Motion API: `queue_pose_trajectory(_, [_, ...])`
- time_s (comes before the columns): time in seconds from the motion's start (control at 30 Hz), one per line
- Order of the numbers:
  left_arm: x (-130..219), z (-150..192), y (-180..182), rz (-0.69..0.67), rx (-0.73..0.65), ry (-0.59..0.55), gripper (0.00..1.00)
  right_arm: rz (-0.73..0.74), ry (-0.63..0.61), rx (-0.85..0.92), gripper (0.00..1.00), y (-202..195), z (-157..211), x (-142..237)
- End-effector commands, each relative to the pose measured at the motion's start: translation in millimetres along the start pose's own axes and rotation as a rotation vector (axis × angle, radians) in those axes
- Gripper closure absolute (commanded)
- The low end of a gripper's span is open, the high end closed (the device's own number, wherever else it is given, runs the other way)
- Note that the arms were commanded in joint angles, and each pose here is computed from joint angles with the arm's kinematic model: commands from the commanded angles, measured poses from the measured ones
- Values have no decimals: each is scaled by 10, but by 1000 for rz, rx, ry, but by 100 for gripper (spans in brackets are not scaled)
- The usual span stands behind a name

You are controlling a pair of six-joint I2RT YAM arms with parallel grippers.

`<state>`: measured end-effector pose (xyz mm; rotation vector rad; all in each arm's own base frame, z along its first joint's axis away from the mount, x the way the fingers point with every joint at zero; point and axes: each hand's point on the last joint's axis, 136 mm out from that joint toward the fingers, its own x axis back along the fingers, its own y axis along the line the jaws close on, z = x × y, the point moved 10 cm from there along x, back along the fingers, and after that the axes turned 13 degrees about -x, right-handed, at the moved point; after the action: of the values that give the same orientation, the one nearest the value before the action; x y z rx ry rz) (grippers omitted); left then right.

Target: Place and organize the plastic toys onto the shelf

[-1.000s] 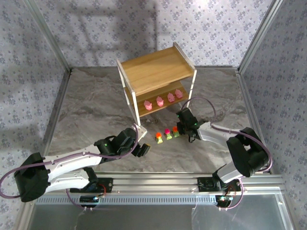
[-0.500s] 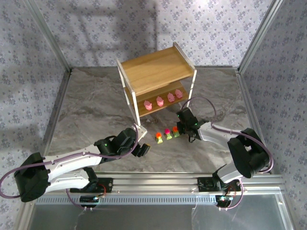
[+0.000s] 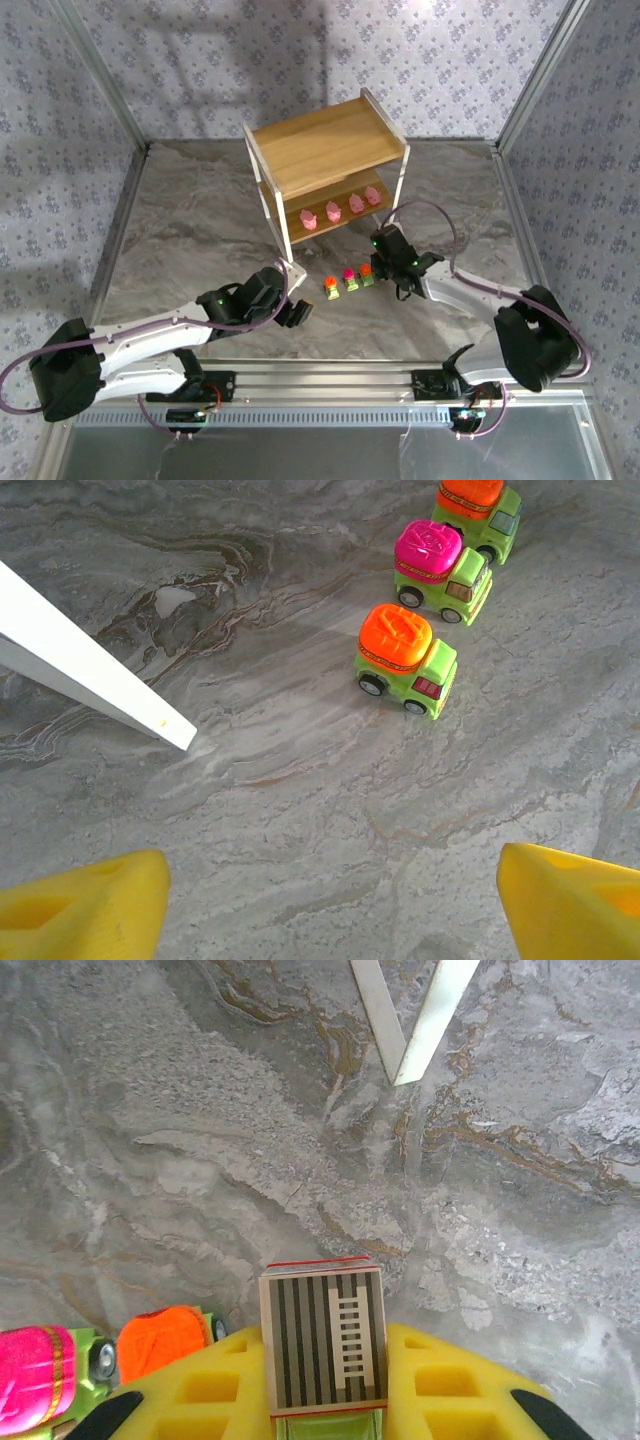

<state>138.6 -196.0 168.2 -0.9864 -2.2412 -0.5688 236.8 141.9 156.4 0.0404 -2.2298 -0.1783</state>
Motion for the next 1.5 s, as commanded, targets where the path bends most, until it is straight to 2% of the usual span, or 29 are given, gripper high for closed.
queue_pose_trajectory(0.0, [100,-88,23,-27,-1,-46,15,28,-9,-7,75,-33,20,136])
queue_pose_trajectory(0.4, [314,-66,69,-35,21,-153,14,-25,-100,6,75,39,-143,775])
queue_pose_trajectory(1.03, [402,-41,100,-55,34,-192,14,-108,-254,82,76,324,-642,1664])
queue_pose_trajectory(1.47, [454,-36,114,-60,40,-223,14,-159,-352,111,75,436,-947,2122])
